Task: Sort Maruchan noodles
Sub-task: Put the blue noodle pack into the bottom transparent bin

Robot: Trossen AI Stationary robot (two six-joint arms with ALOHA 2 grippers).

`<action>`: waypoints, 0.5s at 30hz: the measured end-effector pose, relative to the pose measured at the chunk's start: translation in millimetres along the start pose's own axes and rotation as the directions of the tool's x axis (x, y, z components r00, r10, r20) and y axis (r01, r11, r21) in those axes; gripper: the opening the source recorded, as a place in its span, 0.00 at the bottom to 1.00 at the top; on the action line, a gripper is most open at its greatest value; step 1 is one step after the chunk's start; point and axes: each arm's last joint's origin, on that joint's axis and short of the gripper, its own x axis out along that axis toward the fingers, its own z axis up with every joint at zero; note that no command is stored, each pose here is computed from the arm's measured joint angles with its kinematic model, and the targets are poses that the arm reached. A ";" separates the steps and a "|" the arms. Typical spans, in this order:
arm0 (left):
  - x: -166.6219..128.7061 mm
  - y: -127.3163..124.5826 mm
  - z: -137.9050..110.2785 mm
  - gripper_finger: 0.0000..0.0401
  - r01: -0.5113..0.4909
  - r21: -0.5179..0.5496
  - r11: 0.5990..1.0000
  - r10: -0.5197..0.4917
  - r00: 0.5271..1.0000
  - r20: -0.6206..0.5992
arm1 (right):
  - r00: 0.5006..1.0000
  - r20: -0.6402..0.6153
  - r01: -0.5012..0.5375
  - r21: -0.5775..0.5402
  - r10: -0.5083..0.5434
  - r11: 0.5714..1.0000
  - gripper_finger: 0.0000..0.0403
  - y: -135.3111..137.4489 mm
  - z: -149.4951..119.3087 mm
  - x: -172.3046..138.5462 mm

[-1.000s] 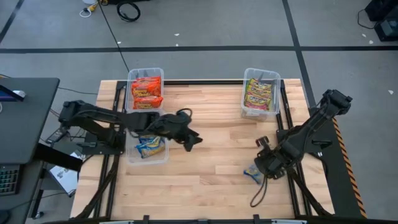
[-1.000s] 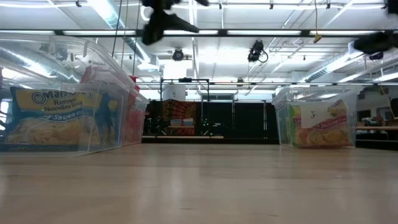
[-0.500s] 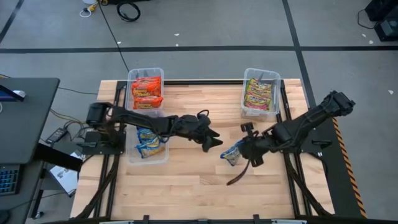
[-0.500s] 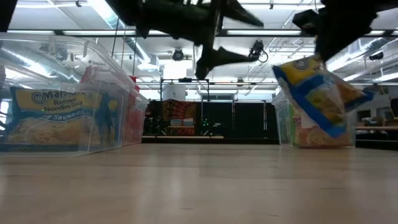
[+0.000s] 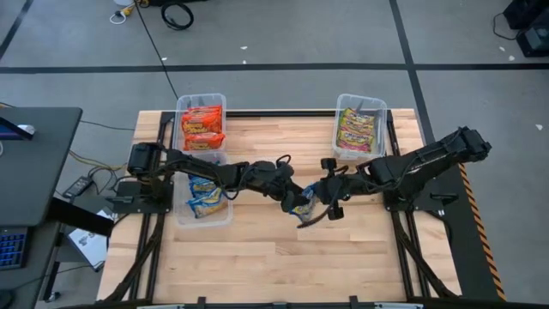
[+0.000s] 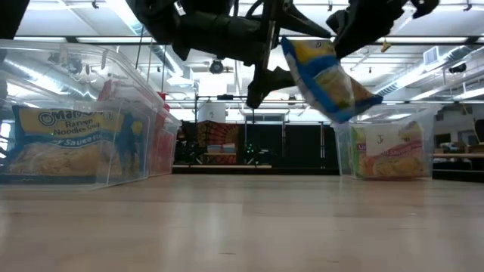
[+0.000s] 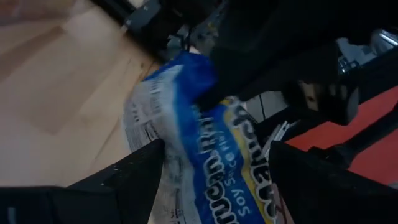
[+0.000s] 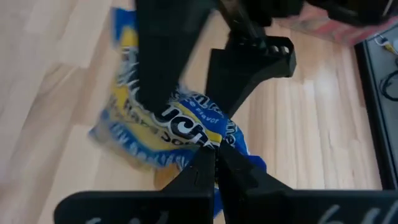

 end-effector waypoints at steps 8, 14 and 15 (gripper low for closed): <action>0.0 -0.2 1.0 0.73 -0.001 0.037 0.999 0.000 1.000 0.012 | 0.999 0.041 0.011 0.055 -0.013 0.998 0.02 -11.1 4.2 3.1; -0.2 3.2 -1.1 0.67 -0.058 0.069 0.996 0.057 0.998 0.010 | 0.994 0.105 0.006 0.074 -0.014 0.997 0.02 -11.7 10.6 2.7; -0.2 3.3 -1.1 0.64 -0.063 0.086 0.994 0.062 0.998 0.014 | 0.994 0.107 0.006 0.075 -0.014 0.997 0.03 -11.7 10.7 2.7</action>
